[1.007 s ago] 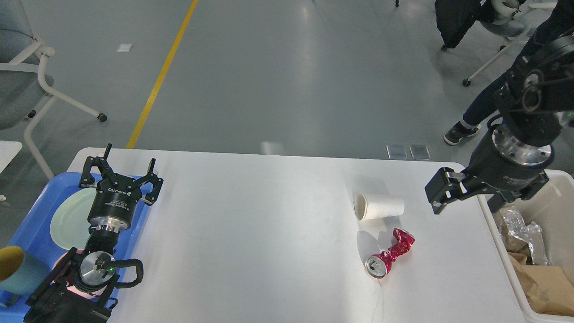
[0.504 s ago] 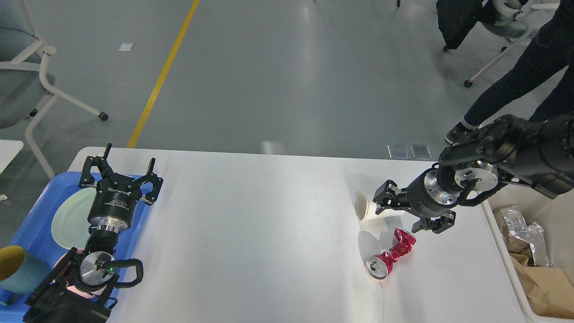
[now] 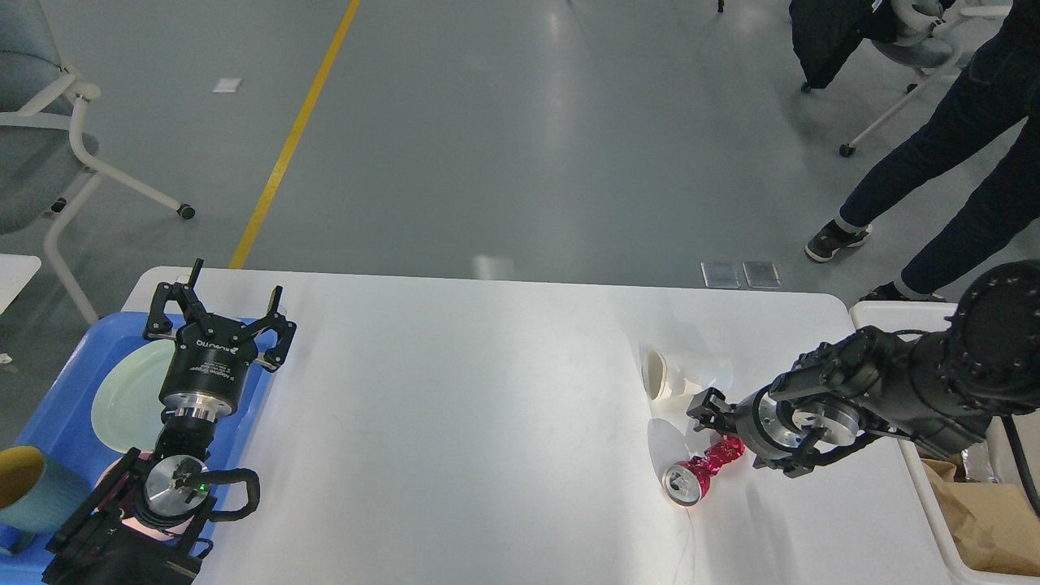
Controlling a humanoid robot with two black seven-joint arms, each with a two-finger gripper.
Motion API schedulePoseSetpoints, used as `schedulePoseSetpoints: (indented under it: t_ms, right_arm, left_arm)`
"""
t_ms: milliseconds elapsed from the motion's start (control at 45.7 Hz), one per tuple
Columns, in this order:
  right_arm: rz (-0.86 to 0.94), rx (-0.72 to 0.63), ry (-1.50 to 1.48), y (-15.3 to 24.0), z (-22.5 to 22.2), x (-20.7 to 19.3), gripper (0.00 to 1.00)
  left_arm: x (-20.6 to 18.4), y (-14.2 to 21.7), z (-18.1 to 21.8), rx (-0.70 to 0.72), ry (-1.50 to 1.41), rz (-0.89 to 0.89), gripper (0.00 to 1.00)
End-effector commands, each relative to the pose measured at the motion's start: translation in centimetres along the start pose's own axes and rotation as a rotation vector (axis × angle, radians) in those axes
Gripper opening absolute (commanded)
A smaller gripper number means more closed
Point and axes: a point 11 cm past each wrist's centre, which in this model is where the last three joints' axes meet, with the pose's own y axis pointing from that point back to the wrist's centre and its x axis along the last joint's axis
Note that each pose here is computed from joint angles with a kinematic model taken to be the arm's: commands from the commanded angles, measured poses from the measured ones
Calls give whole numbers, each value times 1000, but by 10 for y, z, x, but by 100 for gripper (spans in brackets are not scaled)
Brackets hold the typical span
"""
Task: Tidy desktop
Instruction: 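Lower the right gripper onto the red can and grasp it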
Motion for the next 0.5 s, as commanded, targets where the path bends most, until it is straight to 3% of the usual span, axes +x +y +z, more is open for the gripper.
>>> schedulePoseSetpoints:
  t_ms: [0, 131, 482]
  right_arm:
    - [-15, 8, -12, -11, 0, -10, 92]
    - [-19, 9, -22, -15, 2, -13, 89]
    - [-40, 21, -47, -22, 2, -23, 49]
  left_arm:
    - [0, 0, 0, 0, 0, 0, 96]
    - [0, 0, 0, 0, 0, 0, 96]
    - [0, 0, 0, 0, 0, 0, 96]
